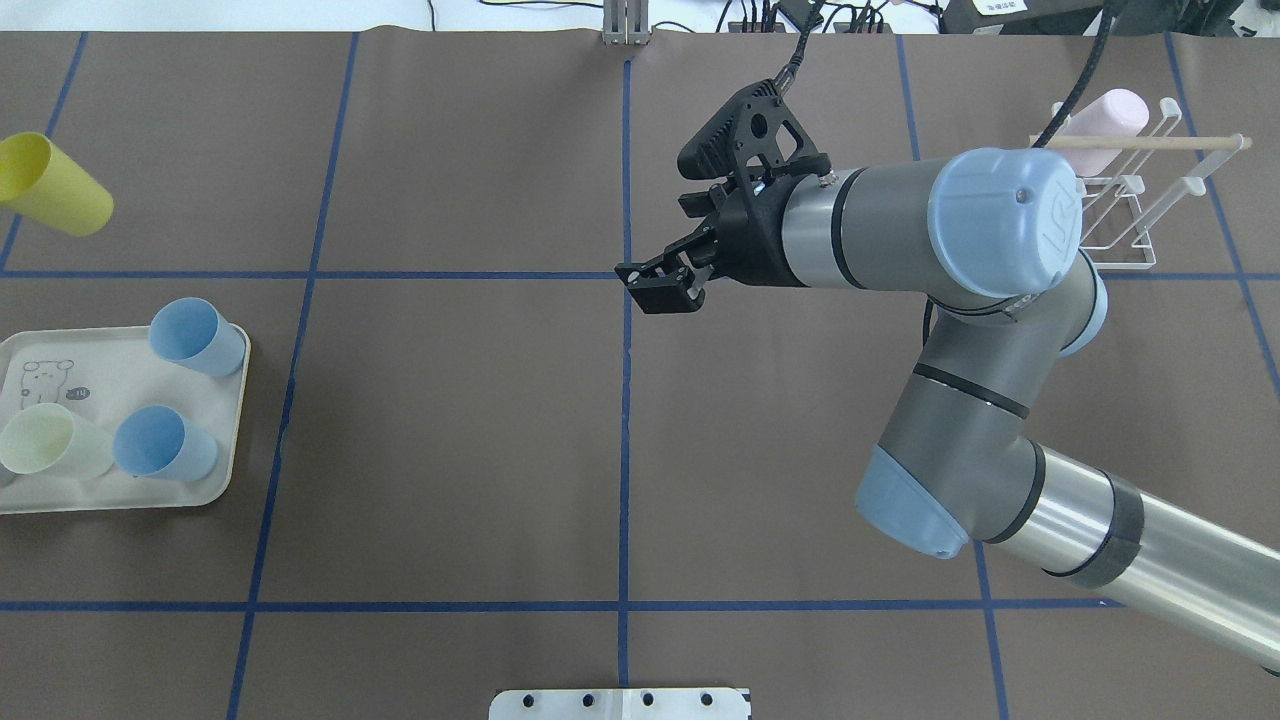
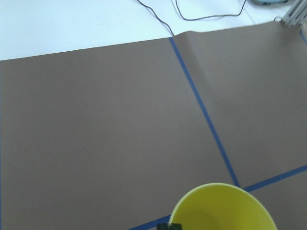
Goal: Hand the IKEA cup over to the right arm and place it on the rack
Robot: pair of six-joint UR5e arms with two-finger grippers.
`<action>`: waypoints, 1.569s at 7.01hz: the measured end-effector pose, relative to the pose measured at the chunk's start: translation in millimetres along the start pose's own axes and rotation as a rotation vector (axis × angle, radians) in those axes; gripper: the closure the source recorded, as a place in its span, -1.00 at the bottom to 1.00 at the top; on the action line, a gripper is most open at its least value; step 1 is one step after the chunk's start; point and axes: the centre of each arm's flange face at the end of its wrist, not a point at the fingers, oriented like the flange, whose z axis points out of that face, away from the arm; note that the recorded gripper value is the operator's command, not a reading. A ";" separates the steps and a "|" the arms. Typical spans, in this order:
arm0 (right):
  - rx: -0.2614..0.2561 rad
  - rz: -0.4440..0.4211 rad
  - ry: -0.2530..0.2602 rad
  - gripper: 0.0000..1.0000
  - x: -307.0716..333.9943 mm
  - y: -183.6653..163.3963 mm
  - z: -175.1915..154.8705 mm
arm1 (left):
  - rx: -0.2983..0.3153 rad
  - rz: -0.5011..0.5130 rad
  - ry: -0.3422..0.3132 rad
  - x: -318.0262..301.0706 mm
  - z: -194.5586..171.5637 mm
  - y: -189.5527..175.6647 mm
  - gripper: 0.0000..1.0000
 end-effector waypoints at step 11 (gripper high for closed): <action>0.207 -0.126 -0.100 -0.97 -47.9 16.2 -6.5 | -0.122 -0.570 0.497 414.1 60.4 7.6 1.00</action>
